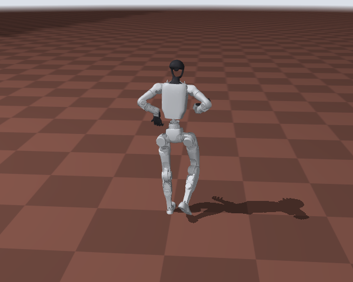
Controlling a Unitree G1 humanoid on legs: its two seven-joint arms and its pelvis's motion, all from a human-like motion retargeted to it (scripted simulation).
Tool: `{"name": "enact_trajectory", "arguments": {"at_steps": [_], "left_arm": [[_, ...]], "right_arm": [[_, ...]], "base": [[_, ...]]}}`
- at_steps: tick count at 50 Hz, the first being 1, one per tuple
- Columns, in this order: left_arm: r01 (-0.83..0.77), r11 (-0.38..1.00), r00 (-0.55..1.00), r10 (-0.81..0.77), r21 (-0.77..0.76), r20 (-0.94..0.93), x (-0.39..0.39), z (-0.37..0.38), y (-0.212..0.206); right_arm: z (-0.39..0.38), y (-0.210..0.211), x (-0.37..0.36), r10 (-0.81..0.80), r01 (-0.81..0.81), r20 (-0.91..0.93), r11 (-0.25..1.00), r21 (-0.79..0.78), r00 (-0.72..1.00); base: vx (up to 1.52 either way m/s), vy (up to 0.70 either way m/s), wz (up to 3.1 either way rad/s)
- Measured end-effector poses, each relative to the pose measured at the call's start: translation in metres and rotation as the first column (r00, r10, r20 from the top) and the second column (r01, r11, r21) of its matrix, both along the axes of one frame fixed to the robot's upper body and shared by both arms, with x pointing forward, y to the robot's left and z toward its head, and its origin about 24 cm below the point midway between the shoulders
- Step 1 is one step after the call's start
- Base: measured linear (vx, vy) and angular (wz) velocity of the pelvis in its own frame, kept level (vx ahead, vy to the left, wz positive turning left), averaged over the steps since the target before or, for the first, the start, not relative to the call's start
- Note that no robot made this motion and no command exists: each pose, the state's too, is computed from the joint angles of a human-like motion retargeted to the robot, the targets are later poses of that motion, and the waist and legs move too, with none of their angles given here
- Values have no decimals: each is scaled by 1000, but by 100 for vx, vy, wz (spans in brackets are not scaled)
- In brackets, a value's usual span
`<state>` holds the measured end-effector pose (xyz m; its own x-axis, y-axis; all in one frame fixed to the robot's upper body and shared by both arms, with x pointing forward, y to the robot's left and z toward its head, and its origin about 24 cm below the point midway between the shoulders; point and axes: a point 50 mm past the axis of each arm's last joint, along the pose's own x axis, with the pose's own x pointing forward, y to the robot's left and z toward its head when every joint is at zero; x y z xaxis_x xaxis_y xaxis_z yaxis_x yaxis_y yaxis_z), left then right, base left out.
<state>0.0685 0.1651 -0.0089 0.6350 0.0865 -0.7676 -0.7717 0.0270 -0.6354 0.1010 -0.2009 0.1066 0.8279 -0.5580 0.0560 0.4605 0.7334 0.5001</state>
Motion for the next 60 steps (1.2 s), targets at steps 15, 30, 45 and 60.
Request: {"name": "enact_trajectory", "arguments": {"at_steps": [15,30,45,60], "left_arm": [[-51,998,999,50,27,19,1,0,6],[-16,1000,1000,16,21,-17,-5,-3,6],[-123,991,992,121,57,47,-2,2,21],[-177,984,981,175,23,79,-12,4,16]], "right_arm": [[5,-1,-2,3,-4,-8,997,-77,1000],[2,6,-1,33,-33,-39,999,-11,999],[1,6,2,32,-32,3,998,-53,999],[-7,0,-5,23,-23,-2,999,-43,1000]], "base": [[60,-17,91],[72,-21,22],[61,-6,-57],[77,14,-4]]}}
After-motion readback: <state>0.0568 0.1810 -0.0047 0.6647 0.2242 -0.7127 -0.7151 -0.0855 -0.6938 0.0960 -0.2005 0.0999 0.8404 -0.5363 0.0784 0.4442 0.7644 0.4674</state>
